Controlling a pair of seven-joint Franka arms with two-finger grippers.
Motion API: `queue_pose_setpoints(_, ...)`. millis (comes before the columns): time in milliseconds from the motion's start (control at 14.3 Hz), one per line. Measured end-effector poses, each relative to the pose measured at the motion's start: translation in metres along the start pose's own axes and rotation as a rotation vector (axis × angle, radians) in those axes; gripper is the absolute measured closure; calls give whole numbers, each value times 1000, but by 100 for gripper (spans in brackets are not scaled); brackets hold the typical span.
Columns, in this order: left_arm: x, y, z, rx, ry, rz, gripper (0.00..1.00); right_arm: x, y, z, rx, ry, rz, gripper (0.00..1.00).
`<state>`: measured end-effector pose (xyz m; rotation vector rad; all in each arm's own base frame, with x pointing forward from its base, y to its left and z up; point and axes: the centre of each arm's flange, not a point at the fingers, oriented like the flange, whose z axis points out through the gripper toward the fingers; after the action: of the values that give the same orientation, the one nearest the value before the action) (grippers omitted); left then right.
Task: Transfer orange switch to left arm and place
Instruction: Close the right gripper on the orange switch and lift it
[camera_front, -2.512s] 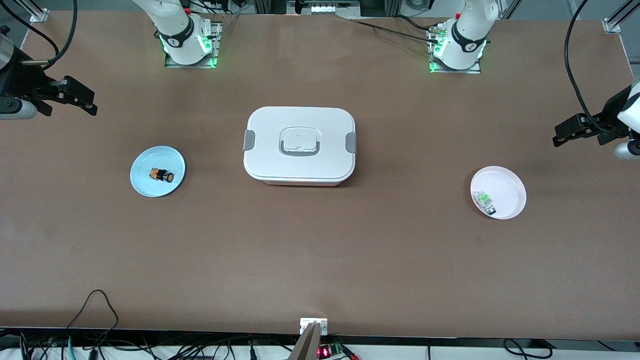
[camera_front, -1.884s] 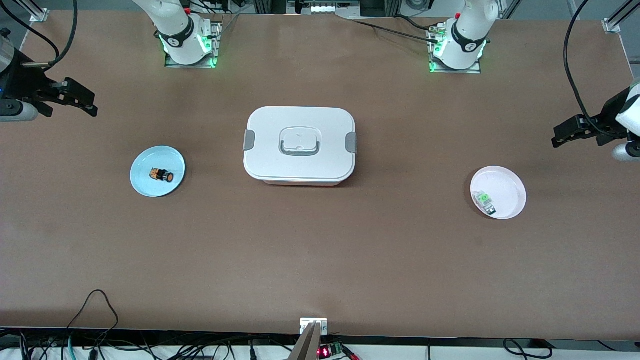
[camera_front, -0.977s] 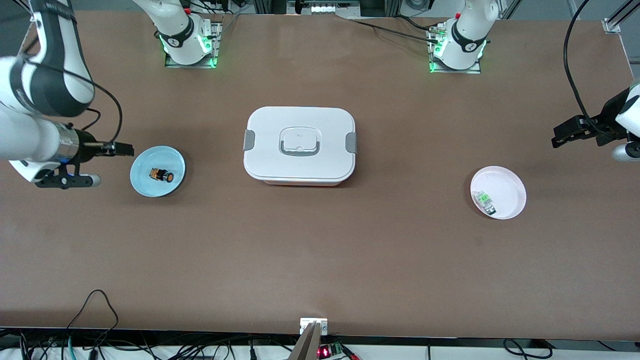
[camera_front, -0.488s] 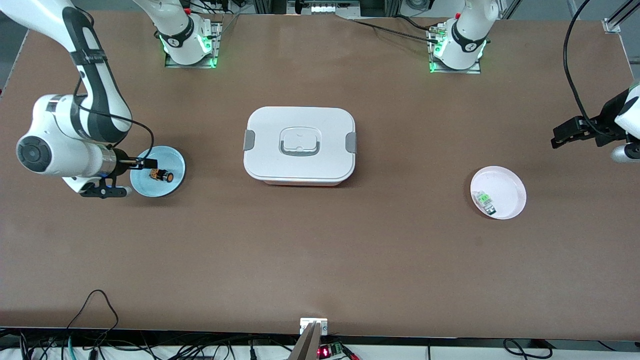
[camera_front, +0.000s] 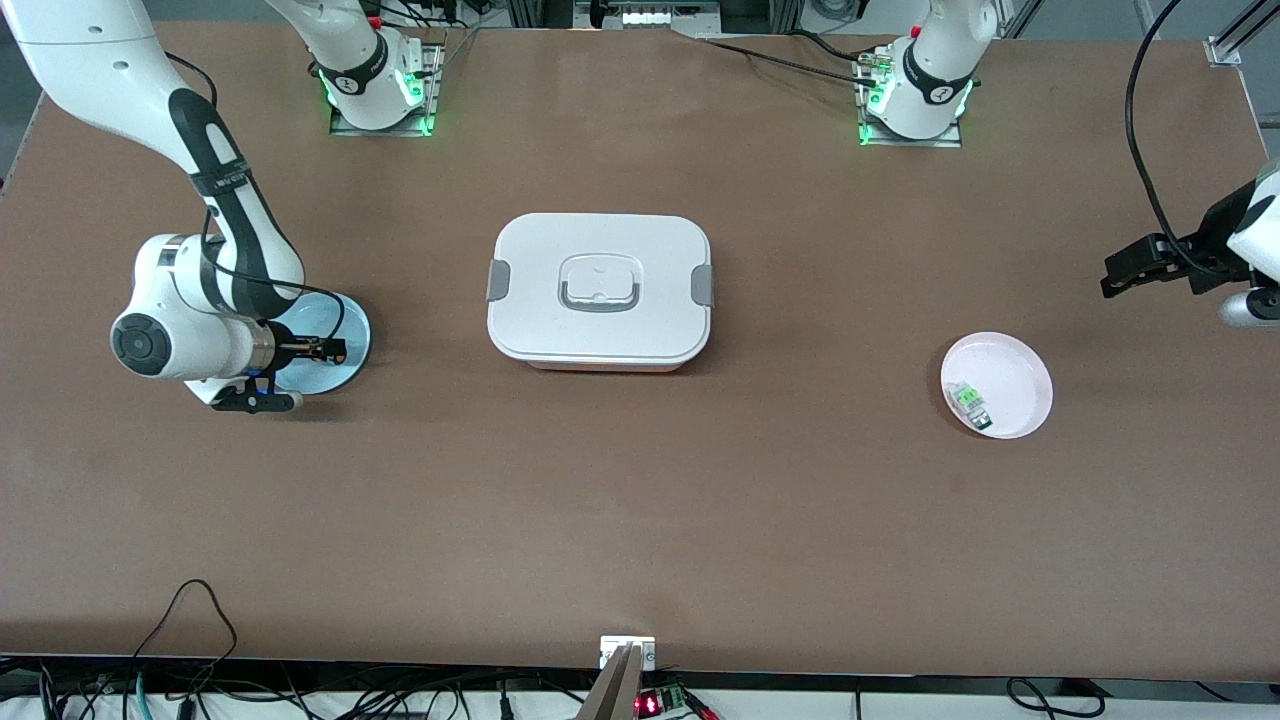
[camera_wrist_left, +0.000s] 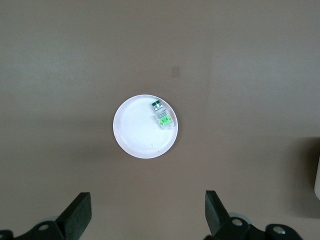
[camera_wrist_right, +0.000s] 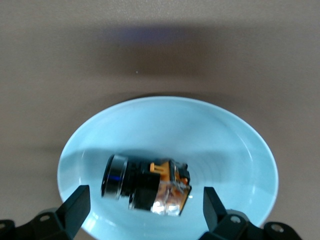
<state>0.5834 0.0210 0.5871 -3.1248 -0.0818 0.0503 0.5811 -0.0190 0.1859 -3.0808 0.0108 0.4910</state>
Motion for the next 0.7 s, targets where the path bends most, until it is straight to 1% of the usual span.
queue_pose_setpoints(279,0,0,0,0,0,-1,0,3,0,9,1,0,0,0)
queue_pose_setpoints(419,0,0,0,0,0,0,0,3,0,9,1,0,0,3)
queue_pose_setpoints(558,0,1,0,0,0,3,0,3,0,9,1,1,0,22)
queue_pose_setpoints(698,0,4,0,0,1,8,0,3,0,9,1,2,0,23)
